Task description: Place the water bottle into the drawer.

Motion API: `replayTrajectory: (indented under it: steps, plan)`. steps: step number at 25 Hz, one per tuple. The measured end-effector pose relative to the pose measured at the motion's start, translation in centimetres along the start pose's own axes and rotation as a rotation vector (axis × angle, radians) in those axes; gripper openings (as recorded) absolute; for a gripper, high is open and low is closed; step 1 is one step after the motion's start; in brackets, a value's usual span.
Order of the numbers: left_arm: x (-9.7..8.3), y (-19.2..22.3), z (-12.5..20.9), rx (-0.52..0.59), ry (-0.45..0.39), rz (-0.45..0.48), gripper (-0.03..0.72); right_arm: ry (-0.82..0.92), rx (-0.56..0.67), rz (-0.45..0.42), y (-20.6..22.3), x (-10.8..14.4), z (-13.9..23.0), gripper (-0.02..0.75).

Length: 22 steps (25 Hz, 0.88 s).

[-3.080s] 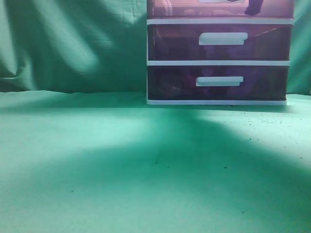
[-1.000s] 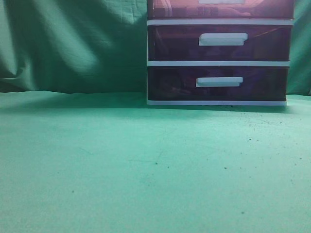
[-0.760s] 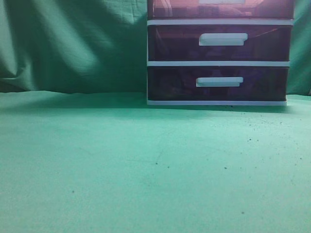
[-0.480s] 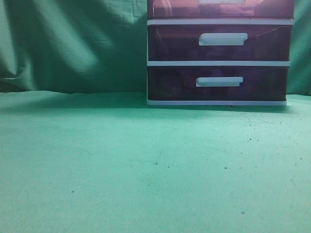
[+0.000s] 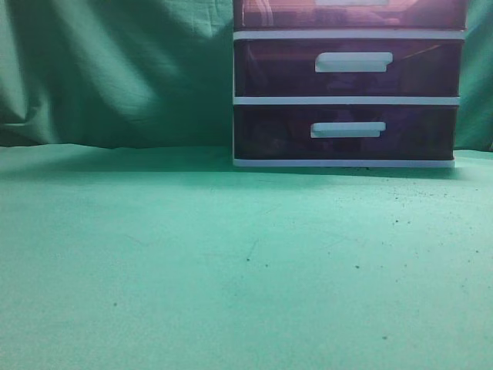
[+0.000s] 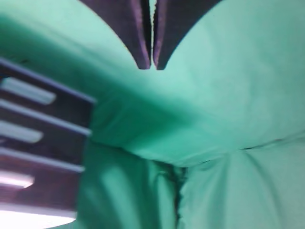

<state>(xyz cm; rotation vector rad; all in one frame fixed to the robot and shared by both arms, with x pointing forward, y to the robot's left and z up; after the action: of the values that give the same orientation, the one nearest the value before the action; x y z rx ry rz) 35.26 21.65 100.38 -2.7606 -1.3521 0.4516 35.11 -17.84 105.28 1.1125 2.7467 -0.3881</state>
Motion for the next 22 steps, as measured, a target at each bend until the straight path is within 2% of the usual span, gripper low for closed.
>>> replayTrajectory:
  steps: [4,10,14,17,22]
  plan:
    - [0.0,0.0,0.0,0.0,0.0,0.0,0.0,-0.046,-0.028,0.175,0.4,-3.0,0.9,0.0]
    - [0.0,0.0,0.0,0.0,0.0,0.0,0.0,-0.039,0.008,0.446,-1.1,-5.9,5.9,0.0]
    - [0.0,0.0,0.0,0.0,0.0,0.0,0.0,0.041,0.047,0.624,-2.5,-7.4,9.6,0.0]
    - [0.0,0.0,0.0,0.001,0.0,0.0,0.0,0.112,0.099,0.664,-2.4,-7.4,12.7,0.0]
    - [0.0,0.0,0.0,0.001,0.0,0.0,0.0,0.151,0.232,0.621,-2.2,-6.4,15.5,0.0]
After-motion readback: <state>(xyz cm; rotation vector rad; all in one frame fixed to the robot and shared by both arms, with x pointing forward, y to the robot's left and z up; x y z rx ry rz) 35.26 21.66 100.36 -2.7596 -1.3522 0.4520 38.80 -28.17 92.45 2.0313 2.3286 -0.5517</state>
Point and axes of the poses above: a point on each arm's last joint axis where the gripper is mounted, y pointing out along that axis toward the gripper, x along the wrist's bending axis when the last joint is at zero, z = x × y, the point moved 10 cm from there along y, pointing out along that axis toward the gripper, and after that the axes turned 14 degrees about -y, right-handed, at the moved point
